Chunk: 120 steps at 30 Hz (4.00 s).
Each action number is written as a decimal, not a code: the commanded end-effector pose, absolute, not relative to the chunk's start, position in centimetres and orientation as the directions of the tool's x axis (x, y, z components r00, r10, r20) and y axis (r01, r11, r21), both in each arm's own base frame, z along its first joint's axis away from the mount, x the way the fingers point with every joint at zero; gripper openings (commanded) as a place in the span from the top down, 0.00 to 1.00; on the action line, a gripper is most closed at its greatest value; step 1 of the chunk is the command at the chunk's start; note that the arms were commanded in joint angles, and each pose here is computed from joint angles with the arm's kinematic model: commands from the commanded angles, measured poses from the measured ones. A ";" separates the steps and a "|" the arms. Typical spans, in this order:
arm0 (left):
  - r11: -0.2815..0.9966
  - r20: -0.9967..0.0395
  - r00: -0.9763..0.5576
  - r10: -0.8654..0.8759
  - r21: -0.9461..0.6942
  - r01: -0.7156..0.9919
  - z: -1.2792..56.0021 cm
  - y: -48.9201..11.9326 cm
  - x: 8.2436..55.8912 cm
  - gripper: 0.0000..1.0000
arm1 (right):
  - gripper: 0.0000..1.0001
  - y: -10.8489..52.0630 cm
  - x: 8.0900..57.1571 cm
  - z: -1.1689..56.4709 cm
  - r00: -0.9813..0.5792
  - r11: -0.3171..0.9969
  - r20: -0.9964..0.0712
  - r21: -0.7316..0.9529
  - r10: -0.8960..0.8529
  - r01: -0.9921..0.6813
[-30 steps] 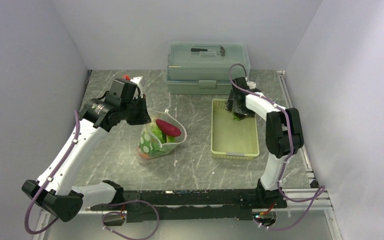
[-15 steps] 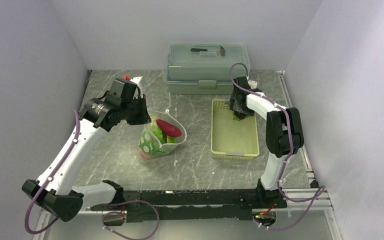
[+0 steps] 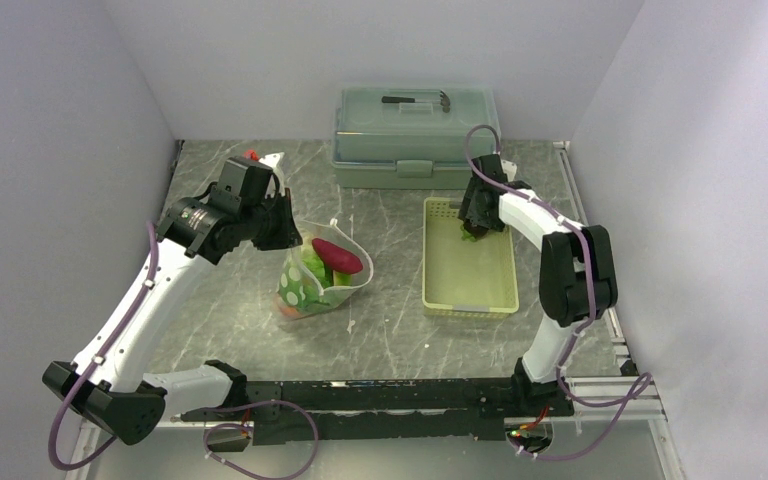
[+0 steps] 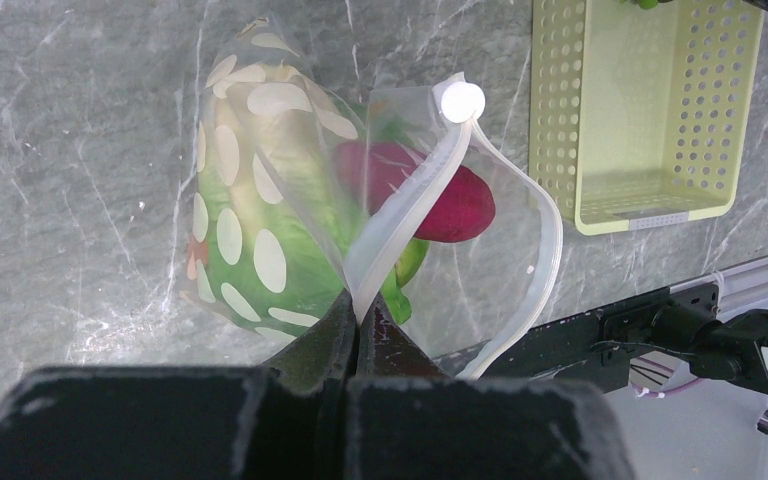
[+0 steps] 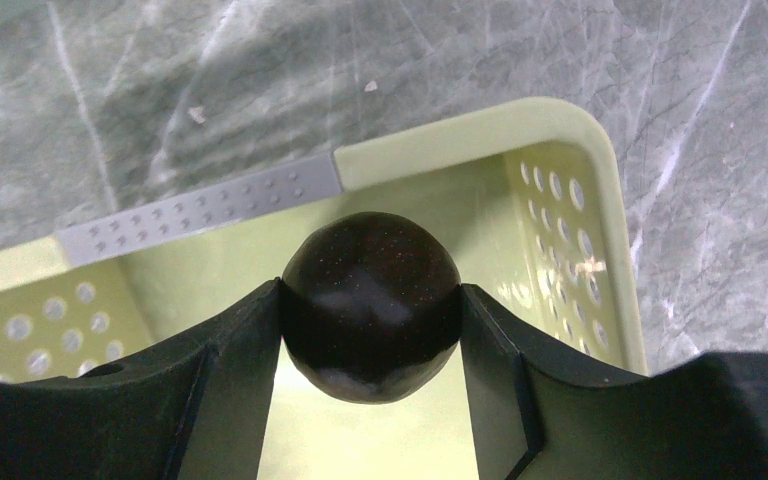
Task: Place the food in the zip-top bag and seal the zipper
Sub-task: Pick up the fake fruit from the bin, then place the fake fruit in the zipper food storage bag.
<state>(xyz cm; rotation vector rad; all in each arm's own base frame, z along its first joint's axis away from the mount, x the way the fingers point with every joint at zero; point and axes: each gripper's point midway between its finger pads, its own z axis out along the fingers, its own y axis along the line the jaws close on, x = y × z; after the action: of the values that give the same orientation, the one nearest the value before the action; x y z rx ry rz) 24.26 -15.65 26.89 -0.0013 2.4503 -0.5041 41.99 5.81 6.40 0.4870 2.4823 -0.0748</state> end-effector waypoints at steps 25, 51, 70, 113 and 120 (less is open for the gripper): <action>0.898 -0.622 -0.768 -0.152 -0.411 0.155 28.3 -16.7 25.0 1.00 | 0.82 16.4 36.3 28.2 -0.541 0.816 -0.776 0.518 0.324 -0.255; 0.893 -0.613 -0.778 -0.141 -0.417 0.167 28.2 -17.4 25.7 1.00 | 0.82 31.4 26.0 35.3 -0.367 0.467 -0.930 0.325 0.001 -0.823; 0.885 -0.609 -0.780 -0.145 -0.433 0.173 28.2 -17.7 25.6 1.00 | 0.81 39.0 23.7 30.6 -0.306 0.329 -0.936 0.239 -0.171 -0.914; 0.879 -0.607 -0.779 -0.156 -0.445 0.170 28.4 -17.4 24.8 1.00 | 0.14 41.1 22.4 25.3 -0.403 0.437 -0.871 0.258 -0.280 -0.862; 0.880 -0.606 -0.781 -0.153 -0.443 0.171 28.3 -17.5 25.0 1.00 | 0.12 38.7 23.5 28.3 -0.379 0.539 -0.894 0.204 -0.237 -0.817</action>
<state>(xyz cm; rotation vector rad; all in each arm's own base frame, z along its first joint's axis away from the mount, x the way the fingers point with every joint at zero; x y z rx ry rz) 24.64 -17.03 26.56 0.0252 2.4546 -0.5783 22.56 40.11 23.04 -0.9760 1.9782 0.8812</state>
